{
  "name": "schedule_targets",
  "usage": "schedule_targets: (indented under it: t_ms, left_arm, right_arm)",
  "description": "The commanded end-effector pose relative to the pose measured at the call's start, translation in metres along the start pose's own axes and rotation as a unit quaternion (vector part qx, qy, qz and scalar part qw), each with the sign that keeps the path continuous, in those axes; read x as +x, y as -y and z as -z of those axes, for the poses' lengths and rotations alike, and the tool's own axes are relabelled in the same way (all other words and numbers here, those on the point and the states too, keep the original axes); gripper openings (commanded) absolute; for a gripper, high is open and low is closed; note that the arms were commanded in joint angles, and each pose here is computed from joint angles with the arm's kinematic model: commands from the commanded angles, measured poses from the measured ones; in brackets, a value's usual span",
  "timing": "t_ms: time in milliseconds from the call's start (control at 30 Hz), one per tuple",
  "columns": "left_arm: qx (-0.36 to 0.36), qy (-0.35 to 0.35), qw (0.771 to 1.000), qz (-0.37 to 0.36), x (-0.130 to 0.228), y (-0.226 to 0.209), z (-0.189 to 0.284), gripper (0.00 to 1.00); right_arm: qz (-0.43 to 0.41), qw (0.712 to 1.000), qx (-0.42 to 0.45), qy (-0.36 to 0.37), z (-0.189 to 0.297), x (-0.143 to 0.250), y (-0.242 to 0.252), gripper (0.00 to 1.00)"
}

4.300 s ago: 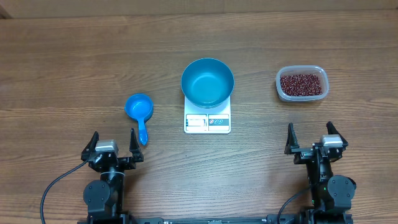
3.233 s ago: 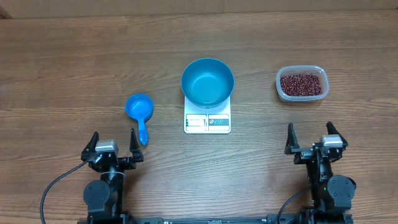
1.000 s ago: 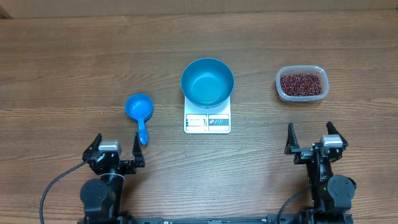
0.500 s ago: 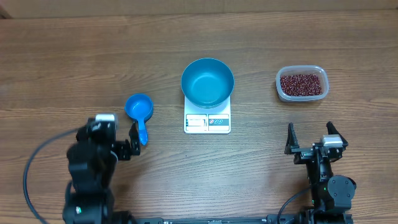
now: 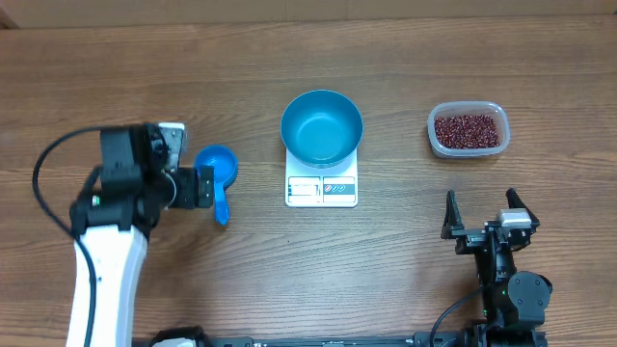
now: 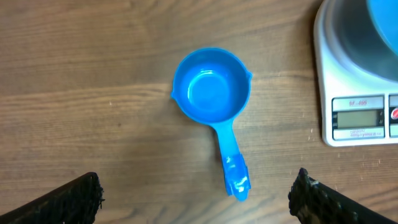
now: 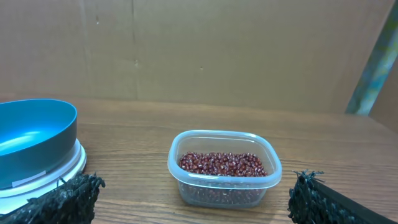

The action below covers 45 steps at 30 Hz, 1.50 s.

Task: Scoop item into bowl and weigh 150g on scale
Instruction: 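Move the left gripper over the blue scoop's handle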

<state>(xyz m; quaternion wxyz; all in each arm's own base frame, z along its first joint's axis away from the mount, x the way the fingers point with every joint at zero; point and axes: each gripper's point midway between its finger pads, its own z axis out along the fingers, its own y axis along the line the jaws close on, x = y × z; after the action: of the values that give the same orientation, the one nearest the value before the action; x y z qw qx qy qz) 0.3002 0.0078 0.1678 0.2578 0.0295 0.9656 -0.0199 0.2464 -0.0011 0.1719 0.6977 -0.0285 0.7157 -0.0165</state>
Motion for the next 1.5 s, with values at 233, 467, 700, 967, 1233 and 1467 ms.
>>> schedule_targets:
  t_ms: [233,467,700,967,1233,1467]
  left_arm:
    - [-0.01,-0.063,0.998,-0.009,0.002,-0.008,-0.022,1.0]
    - [-0.019,-0.065,0.998,-0.01,0.003,-0.011,-0.022,0.99]
    - [-0.03,-0.068,0.997,-0.01,0.003,-0.015,-0.022,1.0]
    - [-0.029,-0.06,0.998,-0.01,0.0,-0.015,-0.023,0.99]
    - [-0.026,-0.056,0.998,-0.01,-0.002,-0.014,-0.023,1.0]
    - [-0.026,-0.054,0.998,-0.011,-0.003,-0.014,-0.023,1.0]
  right_arm:
    - [0.002,1.0,-0.001,0.003,0.0,0.001,0.0,1.0]
    - [0.002,1.0,-0.001,0.003,0.0,0.001,0.0,1.0]
    - [0.002,1.0,-0.001,0.003,0.0,0.001,0.0,1.0]
    - [0.002,1.0,-0.001,0.003,0.0,0.001,0.0,1.0]
    - [0.002,1.0,-0.001,0.003,0.0,0.001,0.0,1.0]
    - [0.002,1.0,-0.001,0.003,0.0,0.001,0.0,1.0]
